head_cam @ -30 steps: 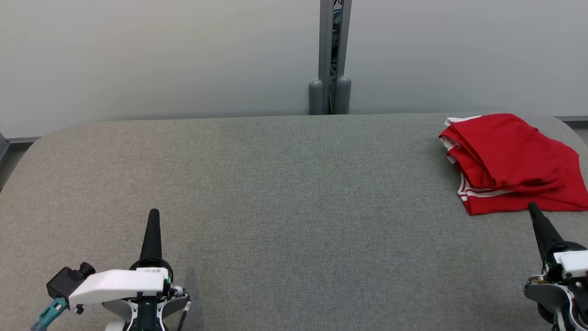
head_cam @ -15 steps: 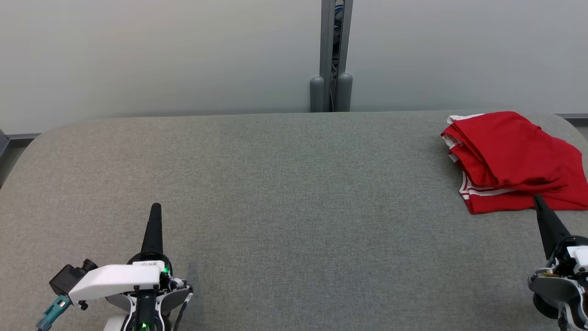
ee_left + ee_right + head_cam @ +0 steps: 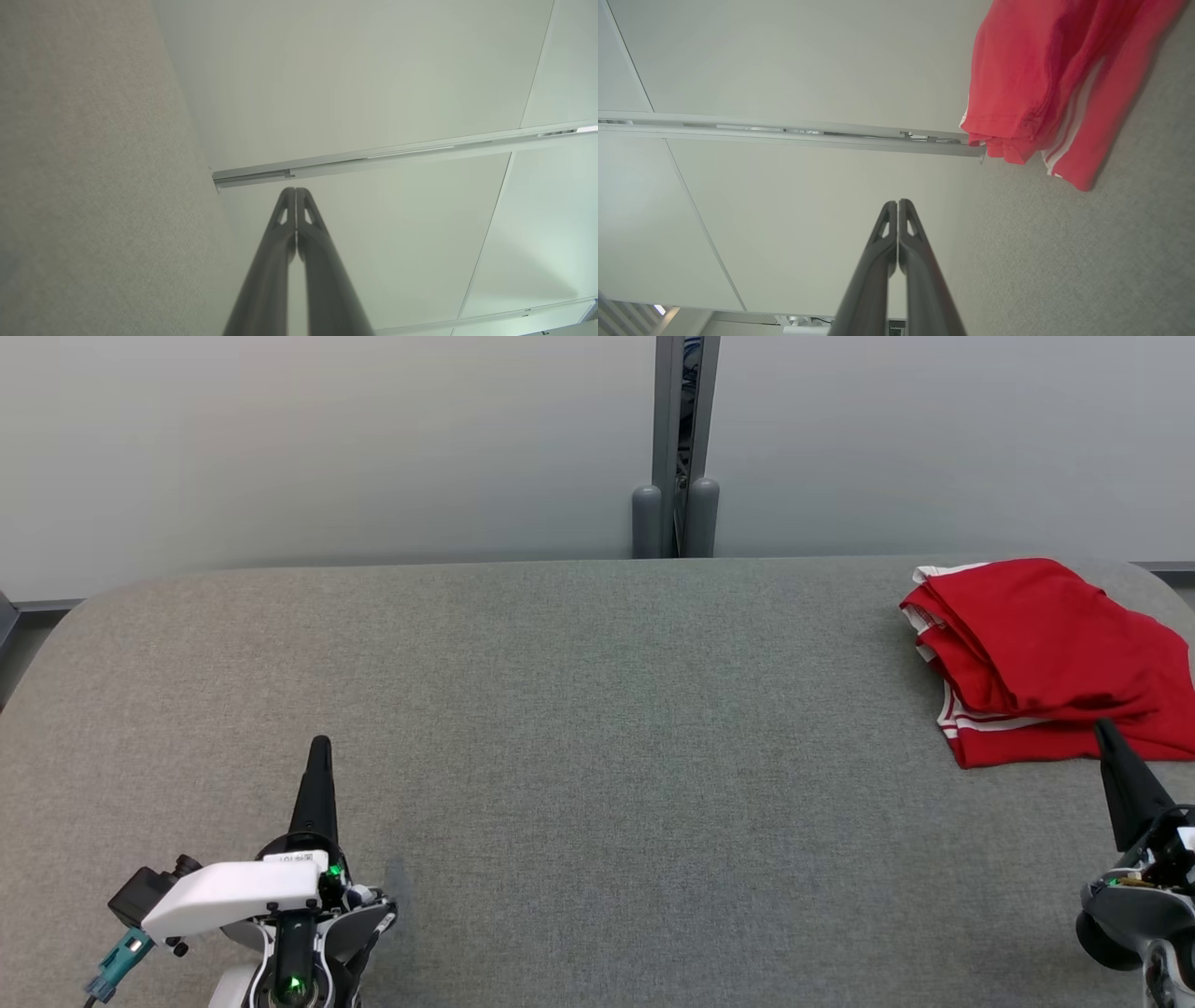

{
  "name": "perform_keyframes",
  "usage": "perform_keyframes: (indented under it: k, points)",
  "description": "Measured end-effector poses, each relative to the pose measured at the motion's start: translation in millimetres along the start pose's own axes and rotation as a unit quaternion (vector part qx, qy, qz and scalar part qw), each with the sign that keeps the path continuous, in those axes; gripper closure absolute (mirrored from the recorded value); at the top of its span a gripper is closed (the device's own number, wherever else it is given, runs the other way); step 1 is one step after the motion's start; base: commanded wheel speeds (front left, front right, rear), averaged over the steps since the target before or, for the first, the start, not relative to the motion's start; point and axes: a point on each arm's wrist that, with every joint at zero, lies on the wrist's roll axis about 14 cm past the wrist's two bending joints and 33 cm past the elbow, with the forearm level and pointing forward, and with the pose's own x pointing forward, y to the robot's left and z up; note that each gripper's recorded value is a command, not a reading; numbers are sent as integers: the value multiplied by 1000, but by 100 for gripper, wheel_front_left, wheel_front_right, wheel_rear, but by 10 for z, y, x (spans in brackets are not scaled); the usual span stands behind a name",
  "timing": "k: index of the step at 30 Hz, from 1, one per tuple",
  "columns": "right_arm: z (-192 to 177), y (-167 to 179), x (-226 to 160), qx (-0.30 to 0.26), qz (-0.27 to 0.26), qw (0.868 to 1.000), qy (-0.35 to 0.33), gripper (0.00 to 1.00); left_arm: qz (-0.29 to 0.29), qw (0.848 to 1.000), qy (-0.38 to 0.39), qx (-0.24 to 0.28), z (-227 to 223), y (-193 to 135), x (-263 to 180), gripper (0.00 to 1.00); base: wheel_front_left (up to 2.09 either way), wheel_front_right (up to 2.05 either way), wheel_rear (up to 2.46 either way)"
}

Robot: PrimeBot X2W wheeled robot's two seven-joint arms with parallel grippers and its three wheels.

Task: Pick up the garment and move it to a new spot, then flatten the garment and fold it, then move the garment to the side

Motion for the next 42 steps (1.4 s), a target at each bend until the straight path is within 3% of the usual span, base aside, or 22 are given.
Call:
perform_keyframes:
  k: [9,42]
  points:
    - [13,40,26,27,11,1000,2,100,-2,1000,-1,-29,-11,-23,34,100,0,0,0]
    - [12,39,27,28,11,1000,3,100,-2,1000,0,-29,-12,-22,34,100,0,0,0]
